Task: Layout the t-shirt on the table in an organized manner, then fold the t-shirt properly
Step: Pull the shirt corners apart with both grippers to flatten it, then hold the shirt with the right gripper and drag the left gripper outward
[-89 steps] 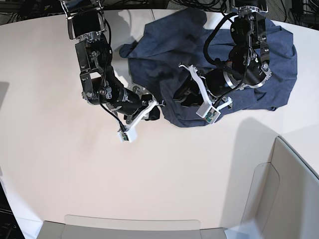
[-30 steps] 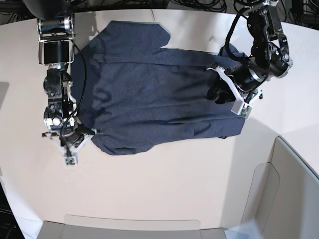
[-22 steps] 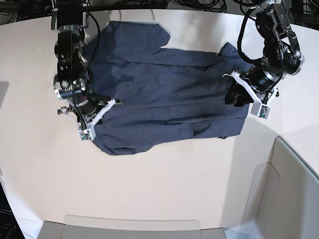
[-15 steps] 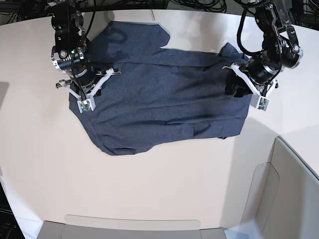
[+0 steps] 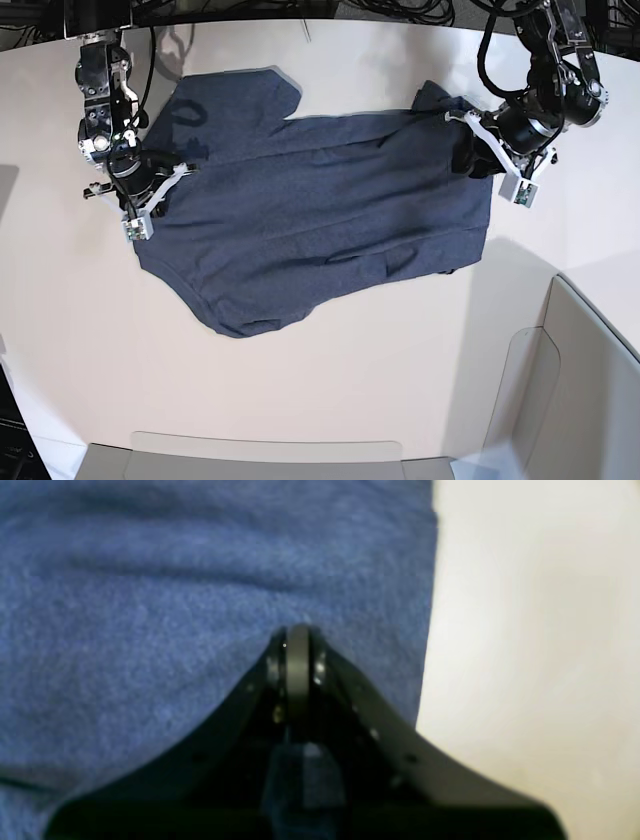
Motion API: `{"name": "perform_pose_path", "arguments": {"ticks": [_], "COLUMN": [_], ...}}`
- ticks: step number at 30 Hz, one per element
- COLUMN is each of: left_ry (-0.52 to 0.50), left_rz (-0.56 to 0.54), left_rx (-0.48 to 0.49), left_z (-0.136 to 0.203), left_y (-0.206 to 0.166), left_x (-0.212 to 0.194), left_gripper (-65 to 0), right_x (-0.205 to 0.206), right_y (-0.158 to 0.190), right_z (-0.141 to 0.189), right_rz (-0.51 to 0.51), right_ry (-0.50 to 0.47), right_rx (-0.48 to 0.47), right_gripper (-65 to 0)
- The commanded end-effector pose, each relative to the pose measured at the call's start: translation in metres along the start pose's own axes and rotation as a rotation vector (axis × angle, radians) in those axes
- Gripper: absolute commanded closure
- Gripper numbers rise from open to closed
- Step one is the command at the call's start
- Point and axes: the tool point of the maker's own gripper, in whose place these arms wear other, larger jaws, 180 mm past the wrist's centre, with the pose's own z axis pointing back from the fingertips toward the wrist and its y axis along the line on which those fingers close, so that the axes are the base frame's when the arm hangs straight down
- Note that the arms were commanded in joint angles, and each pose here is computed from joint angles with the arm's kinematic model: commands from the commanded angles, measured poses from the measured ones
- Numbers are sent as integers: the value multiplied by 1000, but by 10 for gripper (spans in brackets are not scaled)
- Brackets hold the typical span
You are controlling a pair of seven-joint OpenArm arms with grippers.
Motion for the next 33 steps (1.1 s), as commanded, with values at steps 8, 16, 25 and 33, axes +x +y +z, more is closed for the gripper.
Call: {"name": "perform_pose_path", "arguments": {"ticks": [8,16,25,33], "left_ry": [-13,47,99,117], "left_rz": [55,175,234,253], "left_rx": [149,149,-7,-38], "left_z": [36,42,16,12], "left_y": [46,35,-26,-39], "left_x": [-13,-59,-82,-89], "left_gripper": [-203,-207,-207,-207], "right_x": [-41,-42,-38,-39], "right_y": [-36,-38,-34,-29], "right_z": [-4,-3,-4,-5], "right_rz": [45,55,51,44], "right_ry": [212,214,205,205], "right_rx": [-87,-88,-83,-73], "right_gripper": [0,0,0,0]}}
